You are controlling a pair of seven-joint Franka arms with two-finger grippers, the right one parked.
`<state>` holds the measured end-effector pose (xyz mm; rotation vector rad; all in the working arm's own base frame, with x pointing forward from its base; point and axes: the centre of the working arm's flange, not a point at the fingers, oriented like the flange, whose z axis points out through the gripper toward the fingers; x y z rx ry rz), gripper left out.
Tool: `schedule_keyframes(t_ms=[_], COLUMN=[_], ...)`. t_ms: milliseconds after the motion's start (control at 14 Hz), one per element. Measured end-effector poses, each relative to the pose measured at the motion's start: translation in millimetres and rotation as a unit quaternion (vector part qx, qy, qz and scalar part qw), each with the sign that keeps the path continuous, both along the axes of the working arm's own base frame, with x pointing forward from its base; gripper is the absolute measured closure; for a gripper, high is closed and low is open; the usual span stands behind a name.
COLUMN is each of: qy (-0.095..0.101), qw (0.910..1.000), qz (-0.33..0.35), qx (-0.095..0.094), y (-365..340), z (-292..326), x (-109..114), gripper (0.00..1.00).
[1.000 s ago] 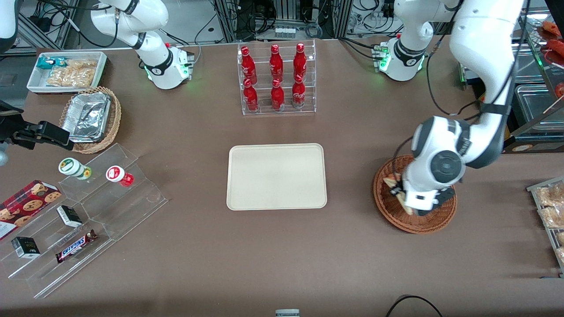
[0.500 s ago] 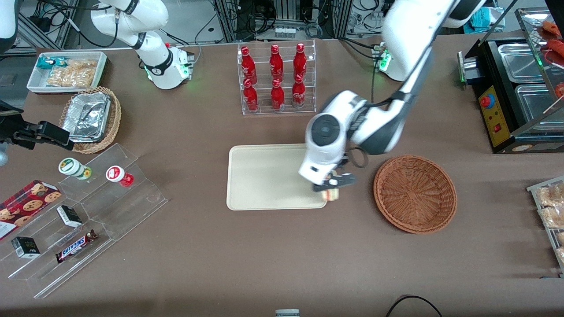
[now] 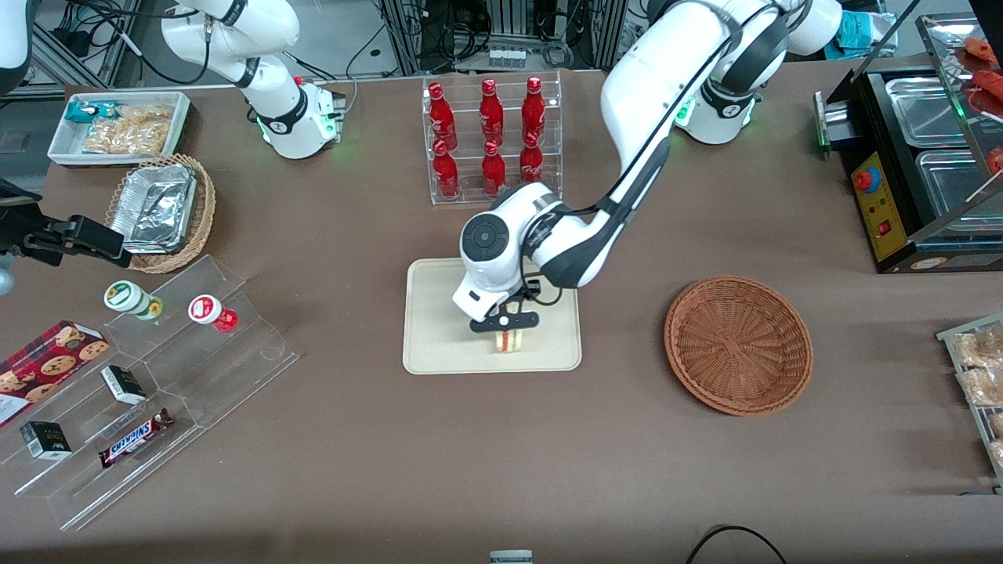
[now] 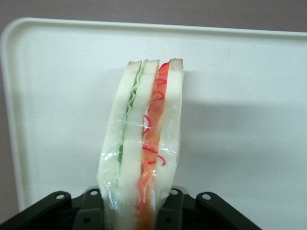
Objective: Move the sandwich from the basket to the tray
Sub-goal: 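Carry the sandwich with the left gripper over the cream tray, then lower the sandwich onto the tray and open the left gripper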
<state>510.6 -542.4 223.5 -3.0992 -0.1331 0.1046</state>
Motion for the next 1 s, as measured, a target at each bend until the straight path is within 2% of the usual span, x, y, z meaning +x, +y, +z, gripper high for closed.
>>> schedule_keyframes(t_ms=[143, 357, 571, 714, 786, 857, 1000], qy=[-0.004, -0.007, -0.012, -0.023, -0.023, -0.019, -0.012], qw=[0.9999, 0.9999, 0.9998, 0.9995, 0.9996, 0.9998, 0.9998], qz=[-0.001, -0.006, -0.006, -0.001, 0.001, 0.000, -0.010], qx=[-0.009, -0.013, -0.018, -0.022, -0.015, -0.003, 0.016], y=[-7, -14, -16, -14, -7, 5, 41], z=[-17, -15, -9, 14, 33, 56, 118], x=[-2, -6, -4, 5, 10, 17, 34], gripper=[0.66, 0.63, 0.35, 0.15, 0.06, 0.00, 0.00])
